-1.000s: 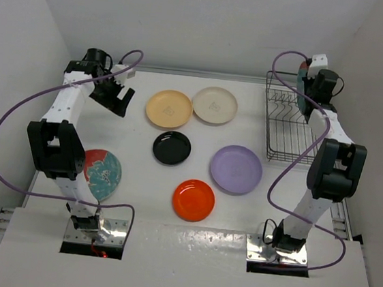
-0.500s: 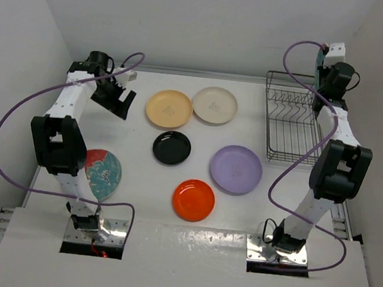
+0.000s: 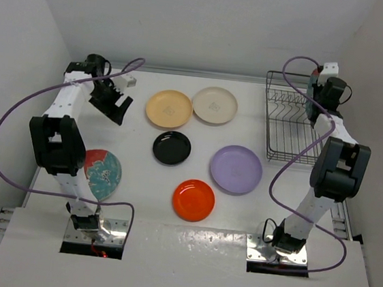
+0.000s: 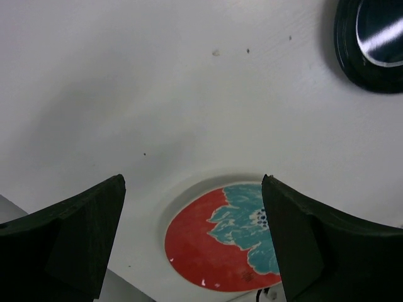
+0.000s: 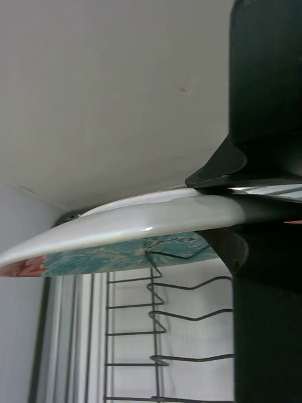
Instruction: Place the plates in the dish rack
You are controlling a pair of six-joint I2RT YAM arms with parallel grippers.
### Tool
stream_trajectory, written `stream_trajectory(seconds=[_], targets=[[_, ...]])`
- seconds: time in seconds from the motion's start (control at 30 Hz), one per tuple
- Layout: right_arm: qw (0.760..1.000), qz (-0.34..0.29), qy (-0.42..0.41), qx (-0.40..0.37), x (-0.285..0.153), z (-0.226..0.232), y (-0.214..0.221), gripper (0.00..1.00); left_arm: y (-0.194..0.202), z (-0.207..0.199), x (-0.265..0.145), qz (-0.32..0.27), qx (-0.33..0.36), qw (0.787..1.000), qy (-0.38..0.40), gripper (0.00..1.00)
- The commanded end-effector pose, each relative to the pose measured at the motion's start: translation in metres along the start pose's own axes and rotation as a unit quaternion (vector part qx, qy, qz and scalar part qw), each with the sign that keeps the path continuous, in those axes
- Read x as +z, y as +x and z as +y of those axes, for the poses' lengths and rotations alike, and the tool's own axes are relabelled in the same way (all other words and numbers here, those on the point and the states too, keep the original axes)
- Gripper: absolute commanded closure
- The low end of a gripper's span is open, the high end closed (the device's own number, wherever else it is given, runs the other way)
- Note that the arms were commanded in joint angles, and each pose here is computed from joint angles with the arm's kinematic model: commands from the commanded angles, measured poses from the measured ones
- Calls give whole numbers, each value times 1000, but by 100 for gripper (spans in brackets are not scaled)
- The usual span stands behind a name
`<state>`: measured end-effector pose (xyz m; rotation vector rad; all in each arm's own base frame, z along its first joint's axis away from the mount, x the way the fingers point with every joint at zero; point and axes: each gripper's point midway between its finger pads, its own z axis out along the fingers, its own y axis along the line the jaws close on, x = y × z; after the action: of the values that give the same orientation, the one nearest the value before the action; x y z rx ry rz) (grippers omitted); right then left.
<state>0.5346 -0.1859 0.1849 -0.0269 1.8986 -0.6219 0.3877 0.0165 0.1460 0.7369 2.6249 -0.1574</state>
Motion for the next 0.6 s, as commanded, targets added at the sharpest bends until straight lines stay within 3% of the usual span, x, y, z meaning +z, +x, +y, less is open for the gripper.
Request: stream_trajectory(seconds=[0.0, 0.07, 0.17, 0.3, 0.33, 0.57], targets=[[989, -121, 39, 75, -13, -40, -68, 100, 42, -14, 0, 51, 49, 995, 75, 7], [990, -111, 37, 85, -11, -39, -59, 100, 71, -10, 1, 75, 59, 991, 97, 7], [990, -88, 29, 106, -6, -38, -45, 90, 114, 3, 1, 103, 54, 989, 92, 4], [989, -71, 25, 126, -6, -39, -35, 68, 148, 24, 2, 119, 10, 990, 77, 1], [990, -67, 22, 124, -7, -37, -35, 50, 154, 28, 3, 122, -2, 989, 80, 1], [990, -64, 14, 127, -12, -39, -44, 15, 205, 31, 11, 146, -61, 981, 115, 1]])
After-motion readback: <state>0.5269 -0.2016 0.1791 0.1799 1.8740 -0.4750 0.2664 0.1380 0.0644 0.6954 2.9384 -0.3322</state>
